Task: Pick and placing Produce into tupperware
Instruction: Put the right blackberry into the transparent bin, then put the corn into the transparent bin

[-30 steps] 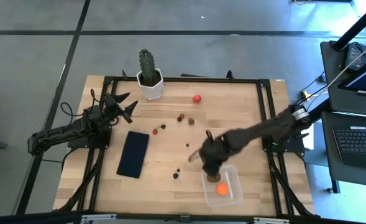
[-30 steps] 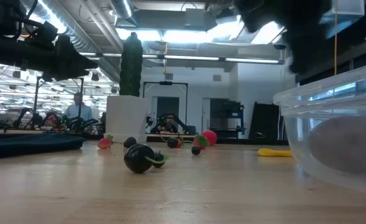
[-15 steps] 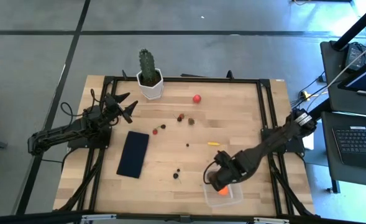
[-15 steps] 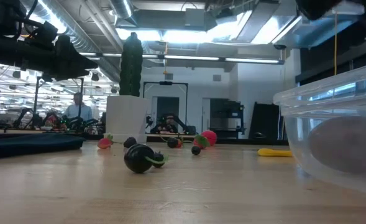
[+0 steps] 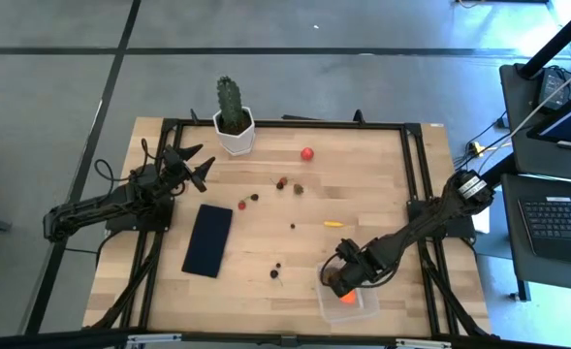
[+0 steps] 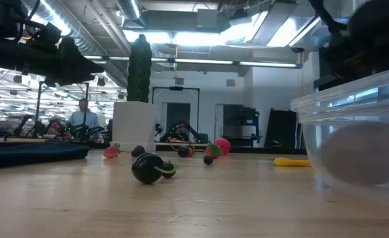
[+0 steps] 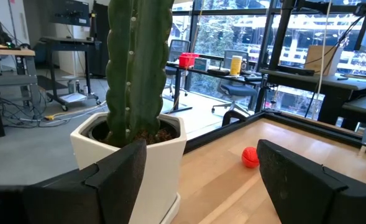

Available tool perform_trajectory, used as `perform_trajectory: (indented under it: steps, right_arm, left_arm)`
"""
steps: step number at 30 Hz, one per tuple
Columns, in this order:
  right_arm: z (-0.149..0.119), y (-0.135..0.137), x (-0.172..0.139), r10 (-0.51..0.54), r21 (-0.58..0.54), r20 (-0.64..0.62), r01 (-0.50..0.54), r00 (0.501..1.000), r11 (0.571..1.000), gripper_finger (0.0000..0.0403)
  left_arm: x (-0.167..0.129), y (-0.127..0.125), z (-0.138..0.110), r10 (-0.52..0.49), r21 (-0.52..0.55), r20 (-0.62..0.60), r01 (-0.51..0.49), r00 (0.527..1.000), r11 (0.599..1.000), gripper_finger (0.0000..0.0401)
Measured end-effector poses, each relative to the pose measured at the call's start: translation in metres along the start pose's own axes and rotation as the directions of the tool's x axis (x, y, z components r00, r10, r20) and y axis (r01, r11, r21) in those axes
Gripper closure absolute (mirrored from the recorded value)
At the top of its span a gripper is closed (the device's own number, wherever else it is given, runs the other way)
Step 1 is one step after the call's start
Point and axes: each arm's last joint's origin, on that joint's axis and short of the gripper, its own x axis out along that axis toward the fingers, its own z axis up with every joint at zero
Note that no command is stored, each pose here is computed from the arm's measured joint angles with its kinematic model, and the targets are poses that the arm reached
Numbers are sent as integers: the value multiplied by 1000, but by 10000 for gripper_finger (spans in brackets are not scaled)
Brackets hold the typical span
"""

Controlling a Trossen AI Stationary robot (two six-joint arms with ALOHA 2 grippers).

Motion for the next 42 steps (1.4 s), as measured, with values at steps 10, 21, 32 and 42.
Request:
perform_trajectory:
  steps: [10, 21, 32, 42]
  right_arm:
    - [-1, 0, 0, 0, -3, -51, 0, 999, 1000, 231]
    - [1, 5, -6, 14, -62, -120, -22, 993, 998, 216]
    - [40, 19, -72, -116, -299, 16, 116, 993, 947, 244]
    - [121, -3, -93, -193, -447, 78, 208, 978, 870, 282]
  left_arm:
    - [0, 0, 0, 0, 0, 0, 0, 1000, 1000, 103]
    - [0, 0, 0, 0, 0, 0, 0, 1000, 1000, 103]
    - [0, 0, 0, 0, 0, 0, 0, 1000, 1000, 103]
    - [0, 0, 0, 0, 0, 0, 0, 1000, 1000, 103]
